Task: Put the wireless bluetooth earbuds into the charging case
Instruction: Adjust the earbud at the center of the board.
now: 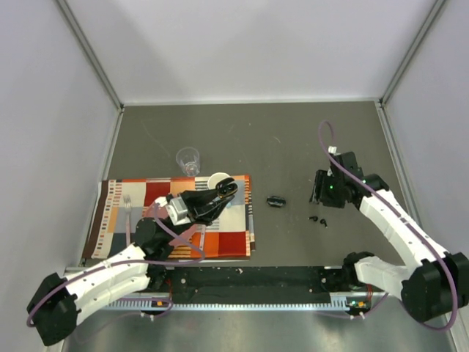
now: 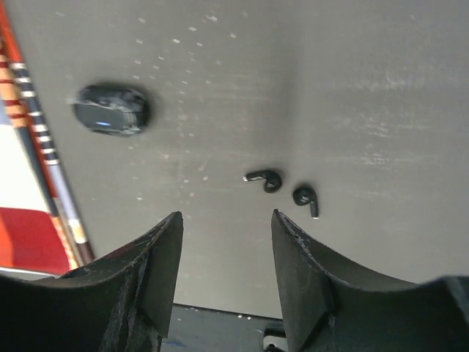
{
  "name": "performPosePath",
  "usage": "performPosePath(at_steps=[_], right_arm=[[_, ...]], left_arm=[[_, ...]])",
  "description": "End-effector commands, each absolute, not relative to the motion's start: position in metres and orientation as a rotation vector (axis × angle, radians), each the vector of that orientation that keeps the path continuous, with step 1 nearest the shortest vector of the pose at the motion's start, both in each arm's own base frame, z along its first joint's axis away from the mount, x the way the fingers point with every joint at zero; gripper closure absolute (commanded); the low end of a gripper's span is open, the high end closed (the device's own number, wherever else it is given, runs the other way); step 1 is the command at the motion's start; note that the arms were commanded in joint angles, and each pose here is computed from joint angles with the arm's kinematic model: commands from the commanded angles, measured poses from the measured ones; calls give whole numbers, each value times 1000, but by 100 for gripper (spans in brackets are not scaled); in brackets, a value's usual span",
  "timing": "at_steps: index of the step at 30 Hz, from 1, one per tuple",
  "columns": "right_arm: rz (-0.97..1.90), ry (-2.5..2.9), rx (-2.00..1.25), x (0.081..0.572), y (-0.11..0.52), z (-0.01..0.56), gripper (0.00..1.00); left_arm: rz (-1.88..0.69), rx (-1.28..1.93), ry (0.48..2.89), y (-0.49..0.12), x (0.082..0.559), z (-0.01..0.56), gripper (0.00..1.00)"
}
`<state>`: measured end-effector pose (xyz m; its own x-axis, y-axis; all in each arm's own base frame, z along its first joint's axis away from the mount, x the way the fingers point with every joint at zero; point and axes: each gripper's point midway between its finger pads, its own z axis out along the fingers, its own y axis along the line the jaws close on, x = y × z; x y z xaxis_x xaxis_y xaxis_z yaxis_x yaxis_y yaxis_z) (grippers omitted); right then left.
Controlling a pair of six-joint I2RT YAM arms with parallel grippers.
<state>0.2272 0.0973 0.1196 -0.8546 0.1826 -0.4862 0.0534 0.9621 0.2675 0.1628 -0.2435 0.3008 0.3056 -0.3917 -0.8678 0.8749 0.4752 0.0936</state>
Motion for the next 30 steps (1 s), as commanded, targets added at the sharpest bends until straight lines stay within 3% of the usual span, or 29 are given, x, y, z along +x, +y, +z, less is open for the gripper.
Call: performPosePath(at_steps=[1, 21, 30], right_arm=[[166, 2651, 188, 224, 77, 110, 50], [-33, 2861, 285, 209, 62, 57, 56], [93, 2819, 392, 213, 77, 53, 60]], left_arm=[[-925, 634, 850, -240, 156, 312, 100], [-919, 615, 842, -232, 152, 306, 100], [-891, 624, 823, -227, 149, 308, 100]])
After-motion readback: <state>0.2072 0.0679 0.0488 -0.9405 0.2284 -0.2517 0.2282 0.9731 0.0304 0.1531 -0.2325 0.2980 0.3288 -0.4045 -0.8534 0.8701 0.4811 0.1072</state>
